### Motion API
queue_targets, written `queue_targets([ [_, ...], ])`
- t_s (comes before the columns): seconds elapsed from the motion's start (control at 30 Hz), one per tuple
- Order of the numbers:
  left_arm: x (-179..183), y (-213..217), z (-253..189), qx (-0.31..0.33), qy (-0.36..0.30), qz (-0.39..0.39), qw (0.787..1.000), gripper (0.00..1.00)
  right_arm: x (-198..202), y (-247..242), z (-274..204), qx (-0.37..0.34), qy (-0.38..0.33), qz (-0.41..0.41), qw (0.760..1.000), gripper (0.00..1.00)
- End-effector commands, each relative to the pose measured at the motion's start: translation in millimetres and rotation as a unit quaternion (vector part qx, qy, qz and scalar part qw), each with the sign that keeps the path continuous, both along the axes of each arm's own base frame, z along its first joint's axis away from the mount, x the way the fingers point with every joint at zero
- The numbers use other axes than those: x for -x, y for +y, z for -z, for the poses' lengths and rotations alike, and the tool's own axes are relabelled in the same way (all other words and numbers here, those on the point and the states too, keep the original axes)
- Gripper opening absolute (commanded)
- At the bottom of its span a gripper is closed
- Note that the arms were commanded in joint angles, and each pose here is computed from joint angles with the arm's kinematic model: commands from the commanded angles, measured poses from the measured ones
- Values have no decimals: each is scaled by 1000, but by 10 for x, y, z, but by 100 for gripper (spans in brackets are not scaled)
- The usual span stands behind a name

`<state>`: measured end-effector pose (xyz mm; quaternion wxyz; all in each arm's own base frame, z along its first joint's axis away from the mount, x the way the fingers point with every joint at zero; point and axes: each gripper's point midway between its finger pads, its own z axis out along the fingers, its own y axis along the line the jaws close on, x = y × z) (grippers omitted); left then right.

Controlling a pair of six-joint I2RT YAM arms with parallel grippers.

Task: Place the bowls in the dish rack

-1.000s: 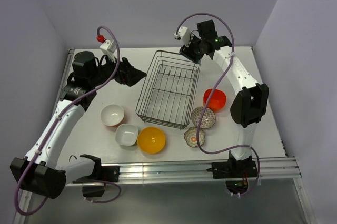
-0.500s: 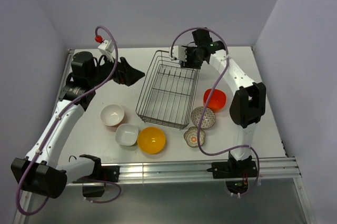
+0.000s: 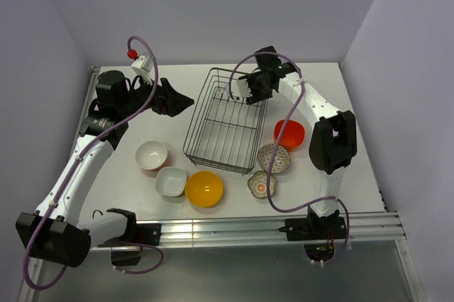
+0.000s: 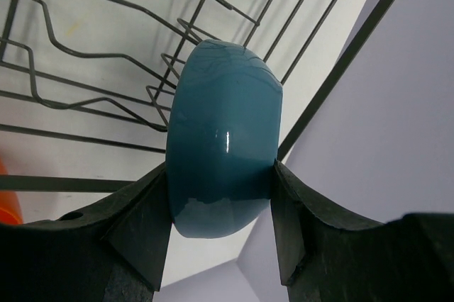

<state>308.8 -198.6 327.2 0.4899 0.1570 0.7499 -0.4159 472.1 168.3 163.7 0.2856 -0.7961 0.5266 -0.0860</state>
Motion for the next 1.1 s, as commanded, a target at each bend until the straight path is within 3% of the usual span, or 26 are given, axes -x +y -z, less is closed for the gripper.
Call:
queue_targets([
  [0.0, 0, -4, -62, 9, -15, 6, 1000, 96, -130, -15, -354, 18, -67, -20, 997, 0],
  [0.27, 6, 11, -41, 5, -16, 9, 1000, 95, -251, -42, -415, 37, -85, -23, 995, 0],
  [1.07, 8, 60, 167, -8, 4, 9, 1000, 95, -192, -91, 83, 89, -83, -69, 990, 0],
])
